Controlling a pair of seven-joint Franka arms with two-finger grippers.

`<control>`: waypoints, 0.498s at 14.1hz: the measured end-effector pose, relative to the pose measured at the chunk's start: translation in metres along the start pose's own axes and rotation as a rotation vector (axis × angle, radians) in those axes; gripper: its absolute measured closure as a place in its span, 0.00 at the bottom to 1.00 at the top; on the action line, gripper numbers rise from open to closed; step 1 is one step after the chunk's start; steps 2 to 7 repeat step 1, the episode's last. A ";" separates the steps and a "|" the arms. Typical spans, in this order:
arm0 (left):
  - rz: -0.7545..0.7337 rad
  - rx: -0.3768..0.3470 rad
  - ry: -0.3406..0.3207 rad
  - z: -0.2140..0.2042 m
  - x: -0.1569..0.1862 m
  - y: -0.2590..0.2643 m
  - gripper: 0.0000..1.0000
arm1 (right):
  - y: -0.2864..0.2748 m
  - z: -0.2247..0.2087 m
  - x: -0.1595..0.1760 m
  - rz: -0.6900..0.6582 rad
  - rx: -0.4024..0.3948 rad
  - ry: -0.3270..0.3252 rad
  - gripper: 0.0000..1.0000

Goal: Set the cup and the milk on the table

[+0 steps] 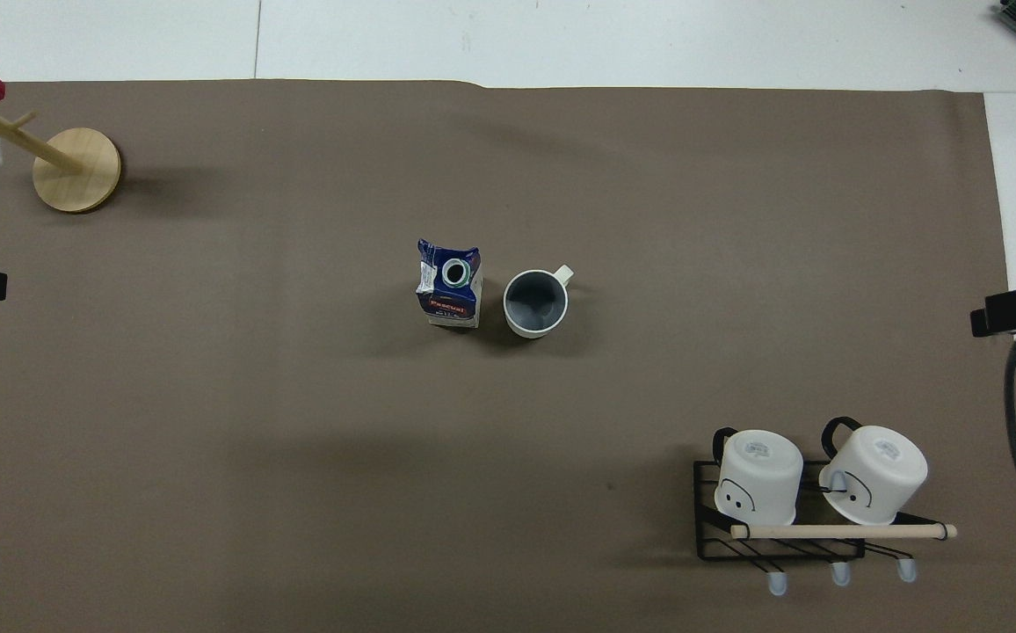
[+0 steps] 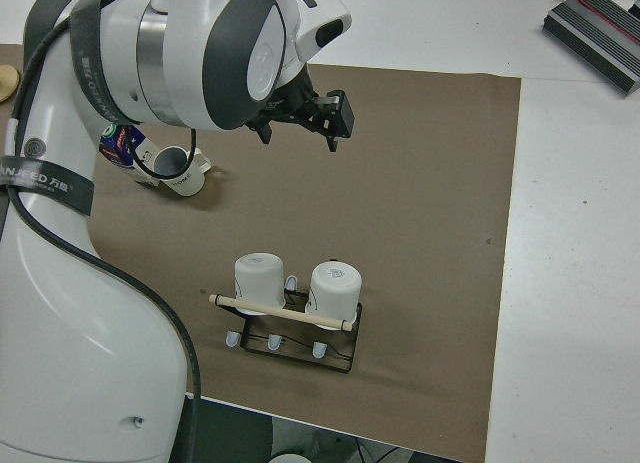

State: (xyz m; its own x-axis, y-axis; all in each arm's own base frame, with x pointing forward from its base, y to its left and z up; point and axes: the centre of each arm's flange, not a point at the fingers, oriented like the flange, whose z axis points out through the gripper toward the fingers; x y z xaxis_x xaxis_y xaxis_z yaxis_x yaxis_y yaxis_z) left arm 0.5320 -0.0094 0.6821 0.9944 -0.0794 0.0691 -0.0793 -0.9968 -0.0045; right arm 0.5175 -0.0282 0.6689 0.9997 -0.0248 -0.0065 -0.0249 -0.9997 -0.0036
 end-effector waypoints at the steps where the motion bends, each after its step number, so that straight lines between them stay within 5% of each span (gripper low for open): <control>1: 0.000 0.000 0.000 0.000 0.000 0.000 0.00 | 0.000 0.000 0.000 0.000 0.000 0.000 0.00; 7: 0.000 0.000 0.000 0.000 0.000 0.000 0.00 | 0.000 0.000 0.000 0.000 0.000 0.000 0.00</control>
